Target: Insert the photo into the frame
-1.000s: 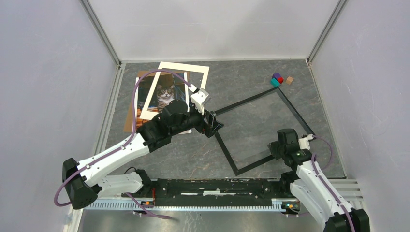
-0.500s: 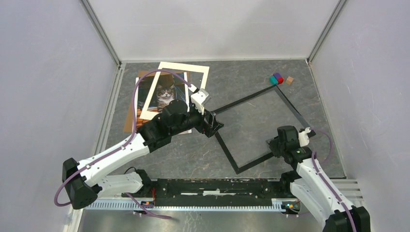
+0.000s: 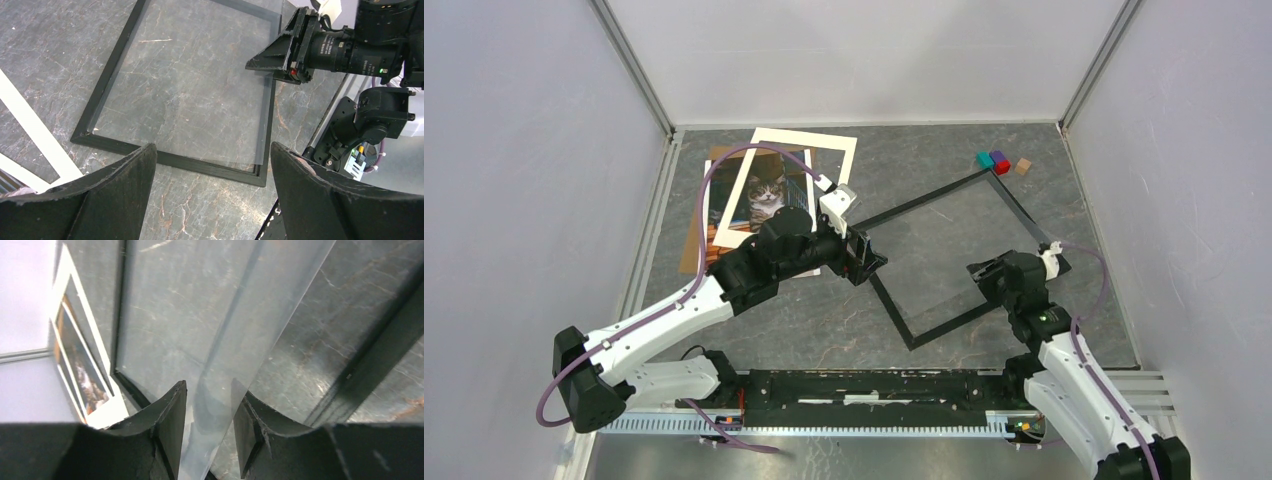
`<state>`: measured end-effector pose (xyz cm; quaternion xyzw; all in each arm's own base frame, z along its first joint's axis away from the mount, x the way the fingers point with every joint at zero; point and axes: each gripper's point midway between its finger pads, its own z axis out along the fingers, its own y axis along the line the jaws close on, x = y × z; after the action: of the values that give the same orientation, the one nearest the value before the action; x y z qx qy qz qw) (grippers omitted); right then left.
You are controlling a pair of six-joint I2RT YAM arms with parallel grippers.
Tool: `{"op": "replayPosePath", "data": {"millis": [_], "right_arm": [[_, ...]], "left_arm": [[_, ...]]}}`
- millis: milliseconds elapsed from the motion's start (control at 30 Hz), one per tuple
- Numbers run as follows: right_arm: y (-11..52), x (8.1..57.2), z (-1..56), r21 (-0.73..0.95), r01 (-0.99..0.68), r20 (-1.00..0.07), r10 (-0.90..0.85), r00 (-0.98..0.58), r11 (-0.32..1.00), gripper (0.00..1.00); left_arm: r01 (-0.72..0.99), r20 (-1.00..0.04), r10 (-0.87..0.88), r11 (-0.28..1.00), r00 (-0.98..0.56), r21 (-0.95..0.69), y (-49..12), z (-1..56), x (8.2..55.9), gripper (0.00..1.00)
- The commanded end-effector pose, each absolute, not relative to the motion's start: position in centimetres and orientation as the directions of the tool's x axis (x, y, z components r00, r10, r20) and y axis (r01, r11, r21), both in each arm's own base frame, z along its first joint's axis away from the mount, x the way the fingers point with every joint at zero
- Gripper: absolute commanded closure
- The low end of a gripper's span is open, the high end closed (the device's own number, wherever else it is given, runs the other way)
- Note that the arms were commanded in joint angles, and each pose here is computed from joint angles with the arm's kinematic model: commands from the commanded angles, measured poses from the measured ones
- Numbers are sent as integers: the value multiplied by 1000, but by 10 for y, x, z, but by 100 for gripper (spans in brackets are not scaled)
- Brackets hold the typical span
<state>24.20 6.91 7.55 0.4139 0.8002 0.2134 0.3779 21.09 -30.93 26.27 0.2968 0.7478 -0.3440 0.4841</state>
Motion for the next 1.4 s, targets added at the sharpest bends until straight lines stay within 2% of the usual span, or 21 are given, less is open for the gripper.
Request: {"op": "replayPosePath", "data": {"millis": [0, 233, 433, 600, 767, 1000, 1233, 1367], "right_arm": [[72, 255, 99, 734, 405, -452, 838, -307, 545, 57], [73, 253, 101, 731, 444, -418, 854, -309, 519, 74], [73, 258, 110, 744, 436, -408, 861, -303, 507, 100], [75, 260, 112, 748, 418, -396, 852, -343, 516, 100], [71, 271, 150, 734, 360, -472, 814, -339, 576, 100], [96, 272, 190, 687, 304, -459, 718, -522, 660, 100], [120, 307, 274, 781, 126, -482, 718, -501, 612, 100], [135, 325, 298, 823, 70, -457, 730, -508, 564, 100]], "left_arm": [[770, -929, 61, 580, -366, -266, -314, 271, 212, 10], [770, -929, 59, 580, -365, -266, -313, 271, 212, 10], [771, -929, 59, 578, -366, -267, -313, 272, 212, 10], [770, -929, 59, 580, -365, -266, -313, 271, 212, 10], [760, -930, 58, 597, -362, -258, -310, 273, 215, 10], [655, -945, 16, 725, -327, -214, -278, 286, 238, 11], [579, -962, -2, 798, -275, -167, -251, 299, 248, 11], [545, -968, -24, 823, -250, -161, -240, 307, 251, 10]]}}
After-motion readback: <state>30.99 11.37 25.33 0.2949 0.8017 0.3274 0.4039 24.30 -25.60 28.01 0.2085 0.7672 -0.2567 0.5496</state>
